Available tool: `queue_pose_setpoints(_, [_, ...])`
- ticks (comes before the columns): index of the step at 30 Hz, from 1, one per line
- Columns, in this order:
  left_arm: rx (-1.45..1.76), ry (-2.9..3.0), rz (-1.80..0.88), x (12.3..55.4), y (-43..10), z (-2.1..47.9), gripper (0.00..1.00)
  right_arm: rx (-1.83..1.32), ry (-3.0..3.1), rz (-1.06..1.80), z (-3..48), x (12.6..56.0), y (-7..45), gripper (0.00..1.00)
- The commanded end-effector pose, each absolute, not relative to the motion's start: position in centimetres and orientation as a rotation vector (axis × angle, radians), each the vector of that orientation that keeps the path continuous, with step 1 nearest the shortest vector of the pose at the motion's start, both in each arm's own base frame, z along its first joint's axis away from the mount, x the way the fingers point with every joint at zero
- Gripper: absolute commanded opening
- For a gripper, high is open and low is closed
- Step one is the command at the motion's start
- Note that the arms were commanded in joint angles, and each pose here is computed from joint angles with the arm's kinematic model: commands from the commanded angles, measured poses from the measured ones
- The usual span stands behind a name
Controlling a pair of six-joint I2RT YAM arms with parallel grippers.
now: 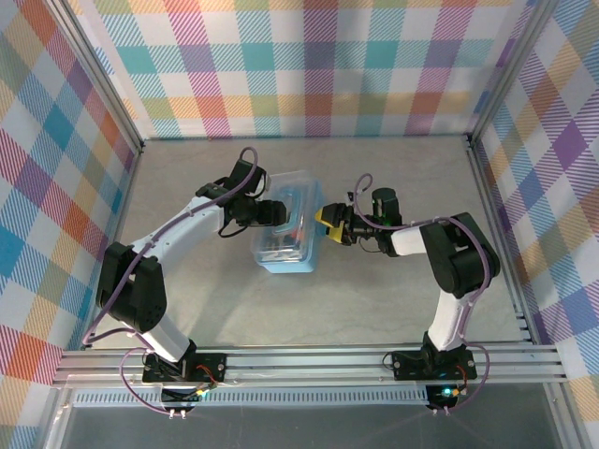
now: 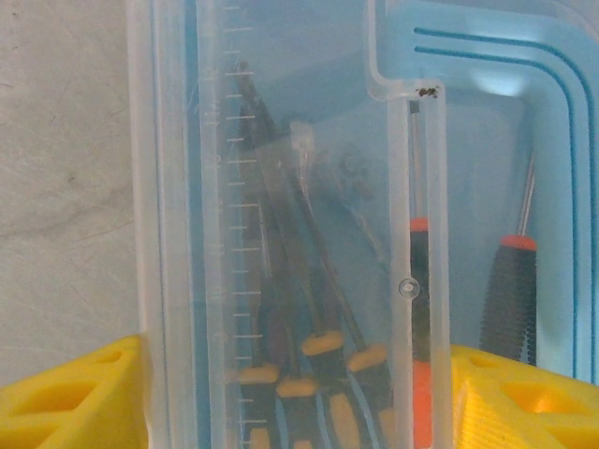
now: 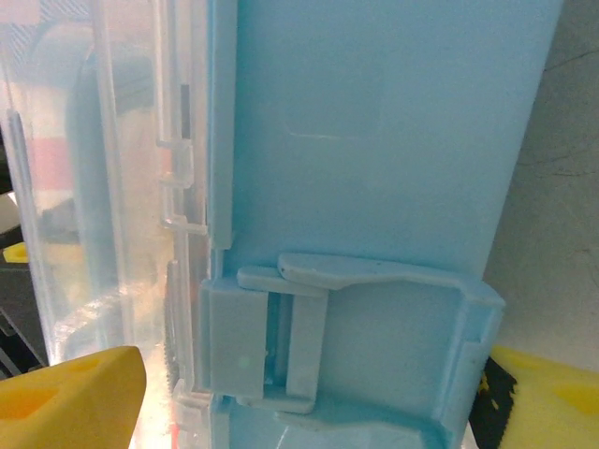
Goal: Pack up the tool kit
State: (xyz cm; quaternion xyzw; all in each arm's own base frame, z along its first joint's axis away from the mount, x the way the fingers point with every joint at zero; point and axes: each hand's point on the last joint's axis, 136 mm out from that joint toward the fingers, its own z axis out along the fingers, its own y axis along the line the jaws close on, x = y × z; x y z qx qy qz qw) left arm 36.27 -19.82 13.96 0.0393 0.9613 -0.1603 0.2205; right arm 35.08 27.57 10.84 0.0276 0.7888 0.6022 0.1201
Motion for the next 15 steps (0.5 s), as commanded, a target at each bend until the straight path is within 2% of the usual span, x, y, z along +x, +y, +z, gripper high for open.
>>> queue_pose_setpoints(1, [0.032, 2.919, -0.276, 32.6, -17.0, 7.5, 0.5, -0.058, 2.187, 1.787, 15.2, 34.4, 27.7, 0.87])
queue_pose_setpoints(7, [0.034, 2.927, -0.247, 32.7, -16.9, 7.3, 0.49, -0.097, 2.166, 1.765, 17.4, 34.2, 27.7, 0.86])
queue_pose_setpoints(15, [0.061, 2.924, -0.232, 32.7, -17.8, 7.5, 0.49, -0.093, 2.223, 1.741, 17.3, 34.6, 27.9, 0.84])
